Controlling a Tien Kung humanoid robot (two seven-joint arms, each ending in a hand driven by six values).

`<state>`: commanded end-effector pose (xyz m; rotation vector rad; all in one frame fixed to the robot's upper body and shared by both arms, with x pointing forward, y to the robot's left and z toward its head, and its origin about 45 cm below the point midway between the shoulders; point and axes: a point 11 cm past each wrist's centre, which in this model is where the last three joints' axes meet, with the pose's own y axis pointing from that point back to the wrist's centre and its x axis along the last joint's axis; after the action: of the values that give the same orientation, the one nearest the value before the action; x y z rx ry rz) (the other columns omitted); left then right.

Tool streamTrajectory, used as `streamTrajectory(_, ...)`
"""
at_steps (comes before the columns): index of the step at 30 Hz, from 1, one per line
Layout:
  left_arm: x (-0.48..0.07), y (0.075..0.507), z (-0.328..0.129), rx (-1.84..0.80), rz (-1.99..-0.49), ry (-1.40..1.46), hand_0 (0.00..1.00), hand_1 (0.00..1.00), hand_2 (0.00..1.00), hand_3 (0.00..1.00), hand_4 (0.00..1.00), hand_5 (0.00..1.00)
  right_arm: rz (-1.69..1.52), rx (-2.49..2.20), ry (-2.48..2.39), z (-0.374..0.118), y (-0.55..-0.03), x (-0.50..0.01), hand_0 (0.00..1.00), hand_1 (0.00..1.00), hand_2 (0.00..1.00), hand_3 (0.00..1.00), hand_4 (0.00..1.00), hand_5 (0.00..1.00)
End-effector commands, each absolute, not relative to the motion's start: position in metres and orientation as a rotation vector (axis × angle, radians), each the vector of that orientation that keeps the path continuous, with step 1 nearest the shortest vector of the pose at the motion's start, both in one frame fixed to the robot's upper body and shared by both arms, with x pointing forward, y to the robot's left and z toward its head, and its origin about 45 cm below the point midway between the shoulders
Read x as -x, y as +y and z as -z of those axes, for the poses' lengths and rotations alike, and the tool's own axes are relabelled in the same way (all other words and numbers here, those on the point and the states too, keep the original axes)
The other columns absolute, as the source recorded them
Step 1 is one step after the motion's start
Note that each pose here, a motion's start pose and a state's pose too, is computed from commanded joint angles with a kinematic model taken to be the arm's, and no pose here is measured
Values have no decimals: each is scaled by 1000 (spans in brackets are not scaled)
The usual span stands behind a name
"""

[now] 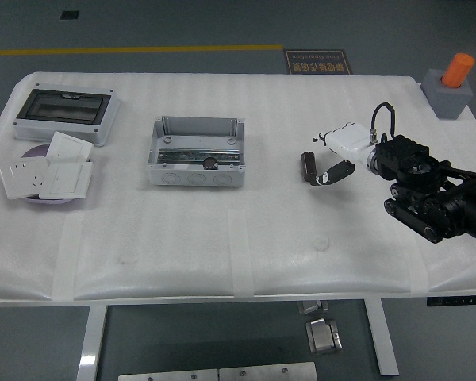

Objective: Pick up the battery,place it into the box

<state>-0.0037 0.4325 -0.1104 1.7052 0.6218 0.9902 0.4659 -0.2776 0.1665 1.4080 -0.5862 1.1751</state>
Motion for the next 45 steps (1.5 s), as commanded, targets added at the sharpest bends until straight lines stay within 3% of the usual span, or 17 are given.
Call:
streamTrajectory(14, 1, 433, 110, -1704, -992, 619, 599, 620, 450, 617, 563, 454, -1187, -1412, -563, -162, -266, -465, 874, 782, 789, 870, 998, 657)
streamTrajectory(15, 0, 434, 110, -1705, -991, 618, 599, 620, 450, 617, 561, 461, -1186, -1413, -562, -162, -266, -465, 869, 778, 786, 854, 879, 506)
streamTrajectory(20, -1, 434, 110, -1708, -986, 612, 599, 620, 450, 617, 561, 461, -1179, -1416, -558, -159, -267, -464, 869, 778, 786, 854, 879, 506)
streamTrajectory(21, -1, 434, 110, -1708, -985, 611, 598, 620, 450, 617, 558, 468, -1177, -1416, -558, -159, -267, -464, 864, 775, 773, 823, 688, 315)
streamTrajectory(26, -2, 434, 110, -1708, -982, 605, 598, 620, 450, 617, 558, 468, -1171, -1415, -558, -158, -269, -464, 864, 775, 773, 823, 688, 315)
streamTrajectory(27, -3, 434, 110, -1709, -981, 604, 598, 620, 449, 618, 558, 471, -1170, -1415, -558, -158, -269, -465, 861, 765, 770, 797, 631, 278)
streamTrajectory(45, -4, 433, 110, -1710, -969, 593, 598, 621, 449, 619, 560, 484, -1182, -1436, -561, -157, -261, -464, 852, 757, 762, 761, 590, 276)
